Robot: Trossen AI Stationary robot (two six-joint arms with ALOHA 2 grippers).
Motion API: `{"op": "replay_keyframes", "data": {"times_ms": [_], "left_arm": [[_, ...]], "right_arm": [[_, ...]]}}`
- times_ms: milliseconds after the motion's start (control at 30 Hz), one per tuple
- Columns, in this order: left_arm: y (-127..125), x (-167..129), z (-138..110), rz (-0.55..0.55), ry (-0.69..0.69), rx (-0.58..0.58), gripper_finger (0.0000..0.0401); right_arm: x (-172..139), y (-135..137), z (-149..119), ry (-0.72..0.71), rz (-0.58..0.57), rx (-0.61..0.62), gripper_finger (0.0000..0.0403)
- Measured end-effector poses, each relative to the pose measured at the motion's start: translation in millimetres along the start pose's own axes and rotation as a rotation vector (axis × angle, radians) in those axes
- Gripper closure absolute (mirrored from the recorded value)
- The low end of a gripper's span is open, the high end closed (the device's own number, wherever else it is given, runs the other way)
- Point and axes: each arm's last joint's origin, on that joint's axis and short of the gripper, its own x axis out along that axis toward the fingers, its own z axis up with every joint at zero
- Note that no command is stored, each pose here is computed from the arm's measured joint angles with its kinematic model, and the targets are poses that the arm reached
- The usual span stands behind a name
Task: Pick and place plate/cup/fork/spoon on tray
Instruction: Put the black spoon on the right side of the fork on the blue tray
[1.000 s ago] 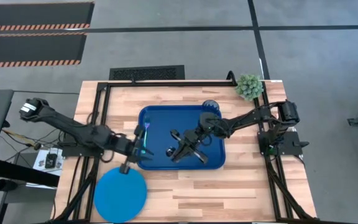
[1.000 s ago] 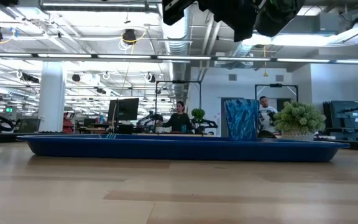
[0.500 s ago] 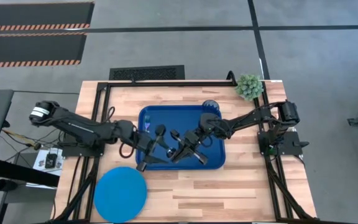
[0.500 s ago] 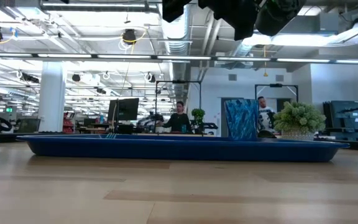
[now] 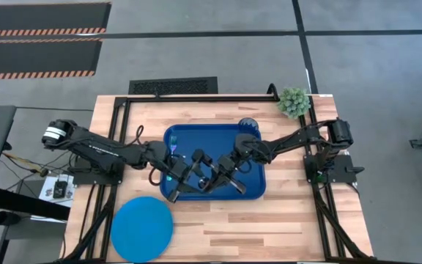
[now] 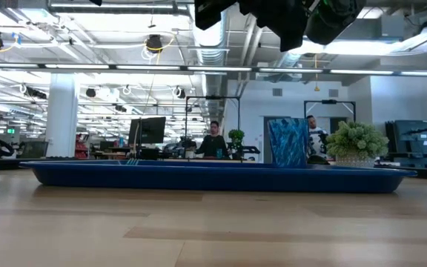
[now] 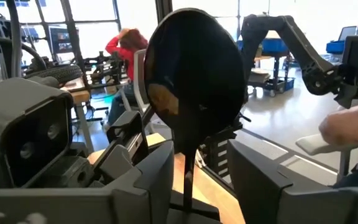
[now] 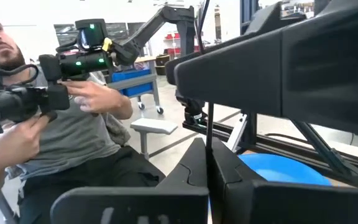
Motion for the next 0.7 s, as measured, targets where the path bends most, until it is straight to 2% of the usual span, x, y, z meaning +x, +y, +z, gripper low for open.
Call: {"op": "replay_keyframes", "data": {"times_ms": [700], "left_arm": [[1.3,-0.7,-0.3,0.007,0.001,0.038,0.035]], "right_arm": [[0.1,-0.2,-1.7,0.014,-0.001,0.012,0.0399]]}}
